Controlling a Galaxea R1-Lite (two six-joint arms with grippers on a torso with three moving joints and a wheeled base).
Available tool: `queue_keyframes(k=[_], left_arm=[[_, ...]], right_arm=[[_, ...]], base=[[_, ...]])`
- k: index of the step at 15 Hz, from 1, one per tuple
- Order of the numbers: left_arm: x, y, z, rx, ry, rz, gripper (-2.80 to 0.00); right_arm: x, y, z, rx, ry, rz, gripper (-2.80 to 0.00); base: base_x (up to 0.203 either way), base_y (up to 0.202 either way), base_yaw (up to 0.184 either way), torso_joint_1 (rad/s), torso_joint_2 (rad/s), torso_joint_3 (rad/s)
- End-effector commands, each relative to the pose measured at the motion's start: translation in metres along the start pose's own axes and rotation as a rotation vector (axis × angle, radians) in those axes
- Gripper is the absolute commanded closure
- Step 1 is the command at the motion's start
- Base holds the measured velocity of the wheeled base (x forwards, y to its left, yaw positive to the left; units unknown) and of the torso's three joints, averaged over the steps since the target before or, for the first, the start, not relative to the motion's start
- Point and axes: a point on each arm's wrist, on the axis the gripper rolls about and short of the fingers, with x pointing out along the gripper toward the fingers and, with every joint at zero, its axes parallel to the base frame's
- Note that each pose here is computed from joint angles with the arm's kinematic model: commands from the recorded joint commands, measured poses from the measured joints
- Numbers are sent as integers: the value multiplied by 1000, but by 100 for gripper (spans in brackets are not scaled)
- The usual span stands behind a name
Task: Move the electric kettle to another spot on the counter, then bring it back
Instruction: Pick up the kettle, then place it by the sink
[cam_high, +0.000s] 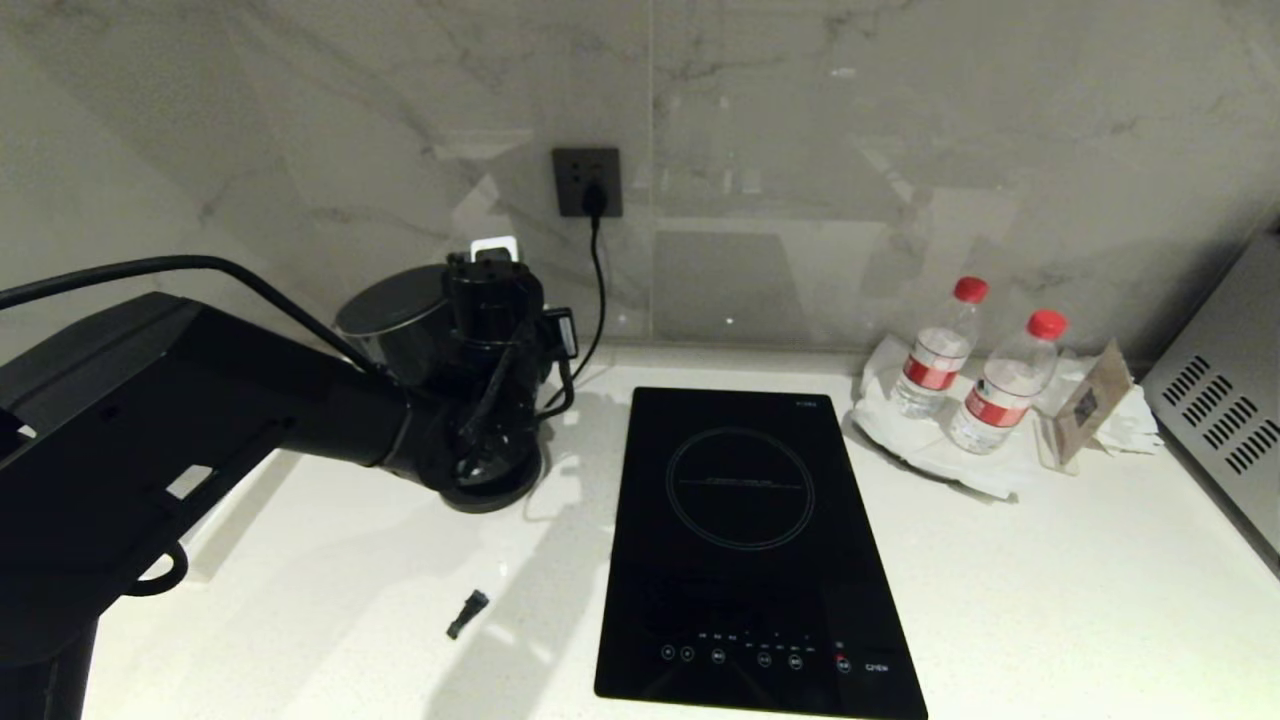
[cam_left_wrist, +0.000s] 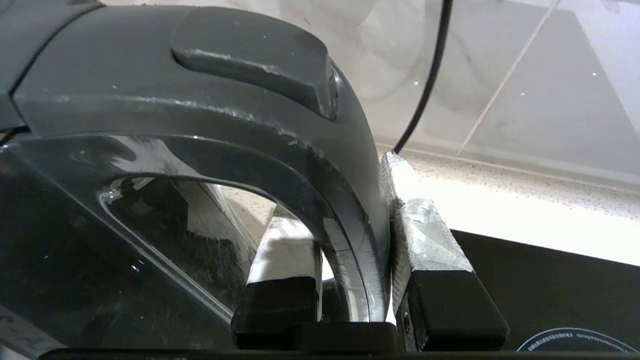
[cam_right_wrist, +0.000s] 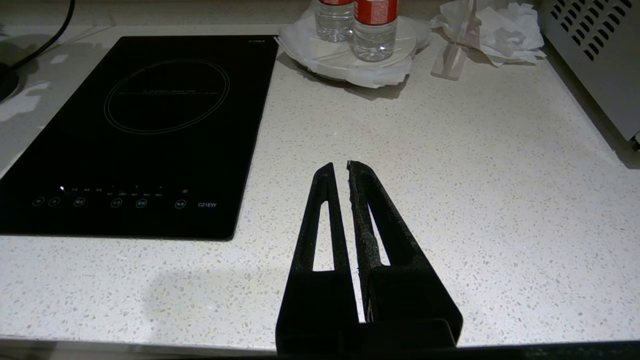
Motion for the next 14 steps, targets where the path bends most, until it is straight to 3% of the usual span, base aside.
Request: queue_keyframes(k=[1, 5, 11, 14], left_arm=[[-9, 3, 15, -17, -27, -3, 0], [-37, 8, 29, -16, -19, -32, 0], [-58, 12, 22, 0, 4, -51, 0], [-74, 11, 24, 49, 2, -76, 0]], right_arm=[[0, 0, 0, 0, 0, 0, 0], [0, 0, 0, 0, 1, 1, 0], [0, 0, 0, -2, 1, 0, 0], [0, 0, 0, -2, 0, 0, 0]], base=[[0, 0, 0, 0, 0, 0], [0, 0, 0, 0, 0, 0], [0, 0, 0, 0, 0, 0], [0, 0, 0, 0, 0, 0]])
